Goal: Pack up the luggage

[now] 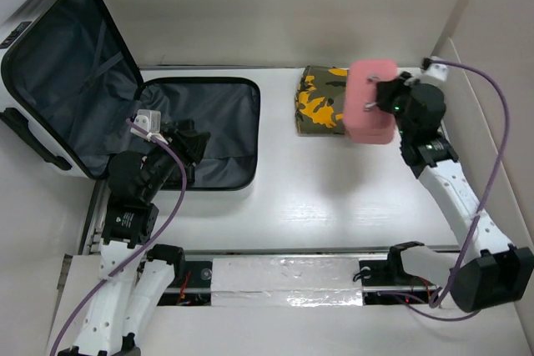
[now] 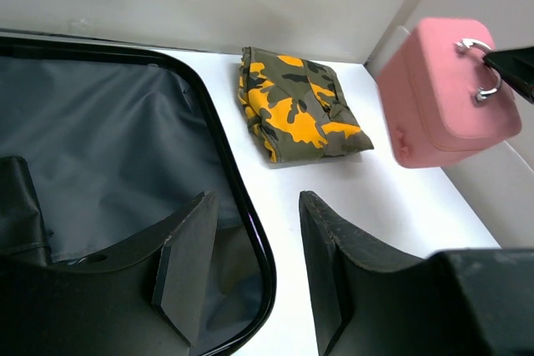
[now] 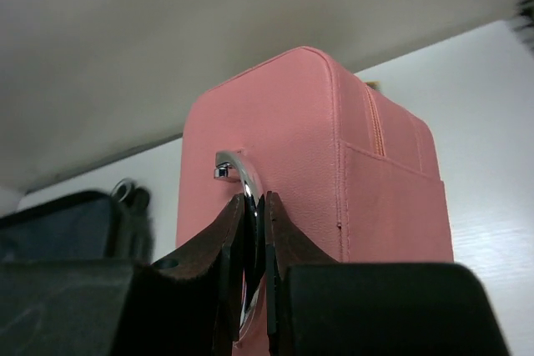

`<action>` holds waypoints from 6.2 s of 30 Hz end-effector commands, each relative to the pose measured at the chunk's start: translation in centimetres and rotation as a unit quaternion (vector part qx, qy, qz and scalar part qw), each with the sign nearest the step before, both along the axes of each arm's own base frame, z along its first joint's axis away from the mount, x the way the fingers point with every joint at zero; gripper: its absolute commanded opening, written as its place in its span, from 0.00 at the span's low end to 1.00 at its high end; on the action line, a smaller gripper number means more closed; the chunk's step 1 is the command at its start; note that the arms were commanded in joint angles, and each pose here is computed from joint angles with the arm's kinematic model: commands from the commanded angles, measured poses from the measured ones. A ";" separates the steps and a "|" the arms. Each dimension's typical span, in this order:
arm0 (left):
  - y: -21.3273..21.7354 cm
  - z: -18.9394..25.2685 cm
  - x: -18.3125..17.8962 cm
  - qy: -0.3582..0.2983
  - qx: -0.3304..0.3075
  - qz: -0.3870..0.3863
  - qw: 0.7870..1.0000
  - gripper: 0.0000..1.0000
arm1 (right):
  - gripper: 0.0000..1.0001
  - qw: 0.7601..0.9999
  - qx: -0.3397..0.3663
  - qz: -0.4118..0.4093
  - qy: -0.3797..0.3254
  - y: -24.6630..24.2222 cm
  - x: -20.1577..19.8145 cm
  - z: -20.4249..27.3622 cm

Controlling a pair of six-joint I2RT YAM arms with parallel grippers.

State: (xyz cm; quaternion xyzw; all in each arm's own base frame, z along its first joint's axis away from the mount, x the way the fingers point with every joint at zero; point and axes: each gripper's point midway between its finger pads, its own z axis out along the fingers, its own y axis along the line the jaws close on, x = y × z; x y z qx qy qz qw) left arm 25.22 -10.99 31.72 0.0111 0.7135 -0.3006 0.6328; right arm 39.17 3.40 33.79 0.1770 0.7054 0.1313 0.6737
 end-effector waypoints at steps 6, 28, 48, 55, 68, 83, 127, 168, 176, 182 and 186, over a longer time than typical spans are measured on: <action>0.2 2.1 -0.1 -0.038 -0.002 0.006 0.999 0.41 | 0.00 0.963 0.013 0.208 -0.168 19.4 0.1 14.2; 0.9 1.9 -0.2 -0.033 -0.002 0.026 0.999 0.40 | 0.00 0.942 0.063 0.328 -0.044 43.5 6.2 -1.3; 1.1 1.9 -0.2 -0.033 -0.004 0.033 0.999 0.40 | 0.12 0.969 0.052 0.240 -0.006 46.0 5.5 -6.3; 1.2 1.7 0.0 -0.030 -0.005 0.036 0.999 0.40 | 0.49 0.964 0.073 0.253 -0.026 42.8 6.1 -3.4; 1.0 1.5 0.1 -0.027 -0.005 0.031 0.999 0.40 | 0.37 0.915 0.029 0.401 0.031 48.8 4.7 -7.7; 1.9 2.2 0.1 -0.035 -0.007 0.055 0.998 0.40 | 0.22 0.809 0.041 0.587 -0.001 57.7 -5.6 -4.4; -30.2 -14.4 17.2 0.246 -0.007 -0.019 0.969 0.76 | 0.66 0.996 0.060 -0.033 0.048 -5.8 2.8 -12.3; -34.3 -22.6 23.1 0.274 -0.016 0.024 0.961 0.77 | 0.05 0.940 0.176 0.193 0.219 8.7 -5.4 -27.1; -32.2 -24.0 18.7 0.288 -0.004 0.049 0.956 0.75 | 0.51 0.947 0.164 0.208 0.184 9.1 -4.9 -25.2; -32.8 -24.9 16.2 0.302 0.006 0.054 0.952 0.77 | 0.62 0.960 0.135 0.194 0.151 8.2 -4.7 -22.3; -34.5 -25.1 16.6 0.314 -0.016 0.042 0.948 0.83 | 0.63 0.968 0.113 0.189 0.120 7.7 -5.6 -19.7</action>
